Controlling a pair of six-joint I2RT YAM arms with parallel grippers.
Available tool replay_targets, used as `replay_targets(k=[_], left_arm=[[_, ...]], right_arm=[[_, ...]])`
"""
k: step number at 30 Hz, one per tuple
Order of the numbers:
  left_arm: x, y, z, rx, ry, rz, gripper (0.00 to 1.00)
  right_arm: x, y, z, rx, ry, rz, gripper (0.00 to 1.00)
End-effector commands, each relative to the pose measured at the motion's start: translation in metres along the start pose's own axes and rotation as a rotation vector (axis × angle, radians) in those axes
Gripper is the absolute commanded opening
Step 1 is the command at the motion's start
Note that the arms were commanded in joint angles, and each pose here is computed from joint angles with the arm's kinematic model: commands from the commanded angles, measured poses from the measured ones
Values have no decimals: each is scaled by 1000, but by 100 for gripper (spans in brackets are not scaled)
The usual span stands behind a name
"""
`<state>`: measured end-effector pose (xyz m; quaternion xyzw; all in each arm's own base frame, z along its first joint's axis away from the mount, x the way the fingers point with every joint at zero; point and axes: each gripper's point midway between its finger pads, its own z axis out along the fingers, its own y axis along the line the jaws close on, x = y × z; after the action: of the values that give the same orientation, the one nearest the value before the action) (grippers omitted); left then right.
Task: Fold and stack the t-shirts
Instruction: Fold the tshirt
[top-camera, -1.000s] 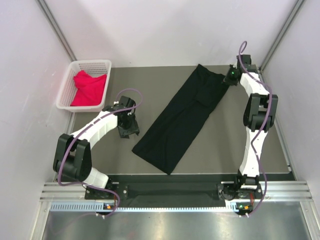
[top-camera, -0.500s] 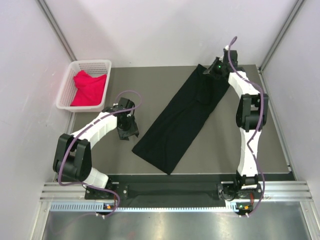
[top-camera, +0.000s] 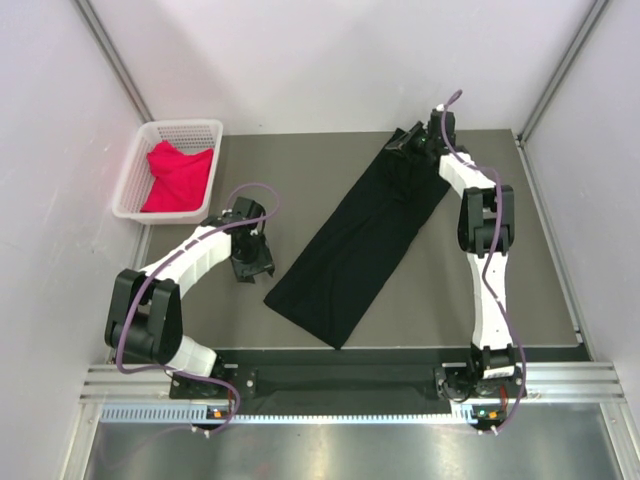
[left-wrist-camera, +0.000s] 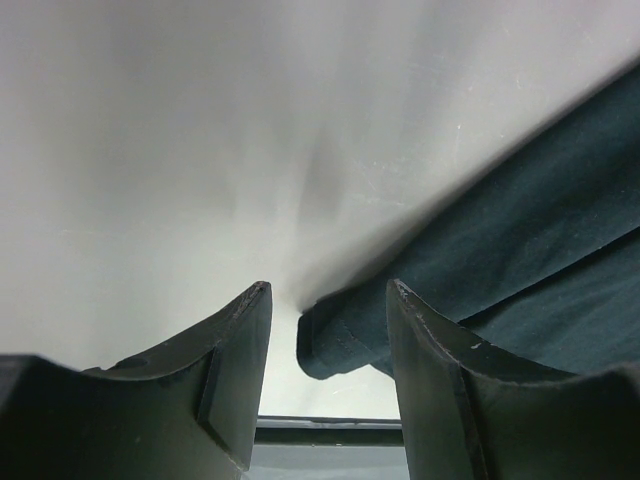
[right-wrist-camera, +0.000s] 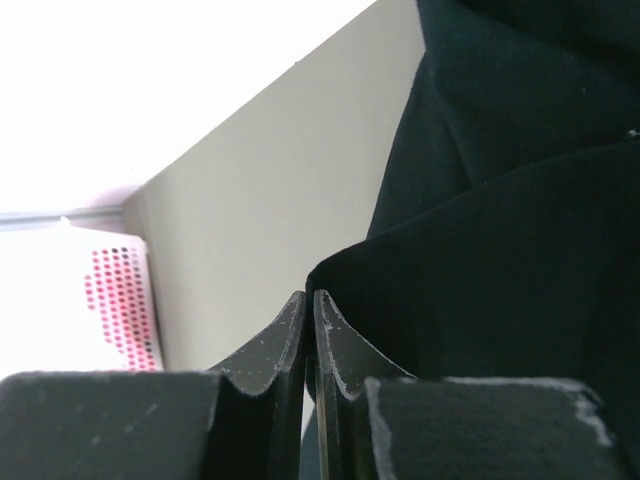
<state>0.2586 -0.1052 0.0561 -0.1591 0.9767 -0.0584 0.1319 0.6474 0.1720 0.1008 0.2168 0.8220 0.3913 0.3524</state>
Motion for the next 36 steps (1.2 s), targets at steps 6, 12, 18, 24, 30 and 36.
replay_targets(k=[6, 12, 18, 24, 30, 36], left_arm=[[-10, -5, -2, 35, -36, -12, 54], [-7, -1, -1, 28, -30, -18, 54], [-9, 1, -2, 27, -32, -20, 54], [-6, 4, -1, 21, -27, -23, 54], [-4, -2, 0, 51, -4, -24, 54], [-6, -4, 0, 61, -3, -27, 54]], right_arm=[[-21, 62, 15, -227, -98, 109, 8], [-15, 70, 28, -267, -95, 184, 8], [-15, 59, 31, -260, -96, 207, 8], [-37, 37, 17, -229, -125, 190, 9], [-49, 15, -3, -195, -103, 173, 10], [-42, 0, -31, -151, -34, 123, 11]])
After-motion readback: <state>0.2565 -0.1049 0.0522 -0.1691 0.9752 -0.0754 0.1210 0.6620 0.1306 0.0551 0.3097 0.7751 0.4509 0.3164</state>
